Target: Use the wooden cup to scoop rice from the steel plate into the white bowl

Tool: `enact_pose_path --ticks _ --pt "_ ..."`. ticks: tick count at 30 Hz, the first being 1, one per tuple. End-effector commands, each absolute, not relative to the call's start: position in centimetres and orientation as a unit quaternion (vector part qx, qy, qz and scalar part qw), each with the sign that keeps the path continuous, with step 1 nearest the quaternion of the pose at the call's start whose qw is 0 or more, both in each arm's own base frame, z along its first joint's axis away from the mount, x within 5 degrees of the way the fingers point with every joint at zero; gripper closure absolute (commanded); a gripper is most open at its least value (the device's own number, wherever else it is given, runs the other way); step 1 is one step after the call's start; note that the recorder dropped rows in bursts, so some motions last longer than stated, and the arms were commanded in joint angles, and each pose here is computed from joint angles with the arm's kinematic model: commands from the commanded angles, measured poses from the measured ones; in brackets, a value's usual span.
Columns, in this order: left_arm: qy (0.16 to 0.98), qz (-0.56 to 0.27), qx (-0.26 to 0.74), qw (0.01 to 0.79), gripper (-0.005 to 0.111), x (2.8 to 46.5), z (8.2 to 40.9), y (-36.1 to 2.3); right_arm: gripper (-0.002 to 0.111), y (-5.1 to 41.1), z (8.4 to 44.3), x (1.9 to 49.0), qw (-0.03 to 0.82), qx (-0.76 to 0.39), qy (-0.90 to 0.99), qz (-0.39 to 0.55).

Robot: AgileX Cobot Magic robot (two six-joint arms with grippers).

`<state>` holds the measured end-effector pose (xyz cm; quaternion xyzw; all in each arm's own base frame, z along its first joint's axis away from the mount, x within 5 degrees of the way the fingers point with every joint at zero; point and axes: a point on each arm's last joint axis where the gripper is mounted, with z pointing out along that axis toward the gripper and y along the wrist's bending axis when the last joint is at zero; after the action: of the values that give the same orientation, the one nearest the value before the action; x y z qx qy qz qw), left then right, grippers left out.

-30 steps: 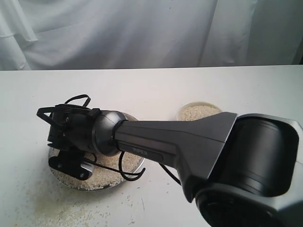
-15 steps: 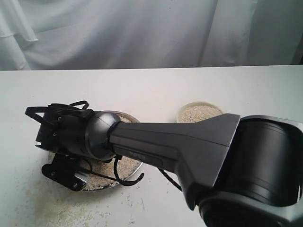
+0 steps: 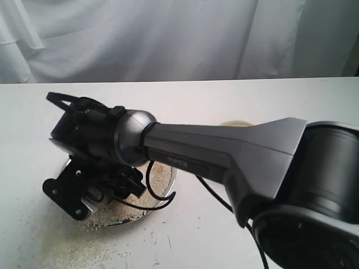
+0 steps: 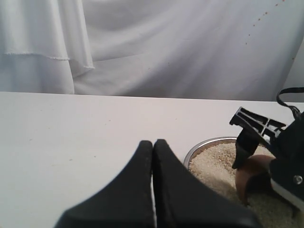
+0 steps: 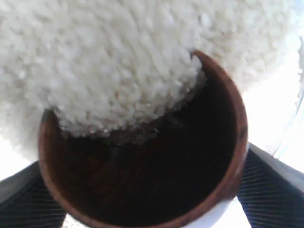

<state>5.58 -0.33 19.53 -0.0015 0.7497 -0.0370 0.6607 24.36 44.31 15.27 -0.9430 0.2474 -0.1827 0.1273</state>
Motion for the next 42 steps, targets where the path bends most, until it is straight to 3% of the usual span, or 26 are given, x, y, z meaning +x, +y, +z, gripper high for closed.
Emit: enact_pose_path --ticks 1,14,22,29,42 --pt "0.748 -0.038 0.0 0.663 0.107 5.6 19.4 -0.3 0.108 43.1 17.7 25.9 0.149 -0.933 0.29 -0.156" --pt "0.748 -0.038 0.0 0.663 0.107 5.6 19.4 -0.3 0.108 38.7 21.8 29.8 0.173 -0.892 0.415 -0.049" --pt "0.748 -0.038 0.0 0.663 0.107 5.6 19.4 -0.3 0.108 33.4 24.5 32.7 0.125 -0.867 0.48 -0.039" --pt "0.748 -0.038 0.0 0.663 0.107 5.6 19.4 -0.3 0.108 28.2 25.7 36.8 0.102 -0.817 0.547 -0.151" --pt "0.748 -0.038 0.0 0.663 0.107 5.6 19.4 -0.3 0.108 23.0 23.6 39.4 -0.017 -0.794 0.512 -0.328"
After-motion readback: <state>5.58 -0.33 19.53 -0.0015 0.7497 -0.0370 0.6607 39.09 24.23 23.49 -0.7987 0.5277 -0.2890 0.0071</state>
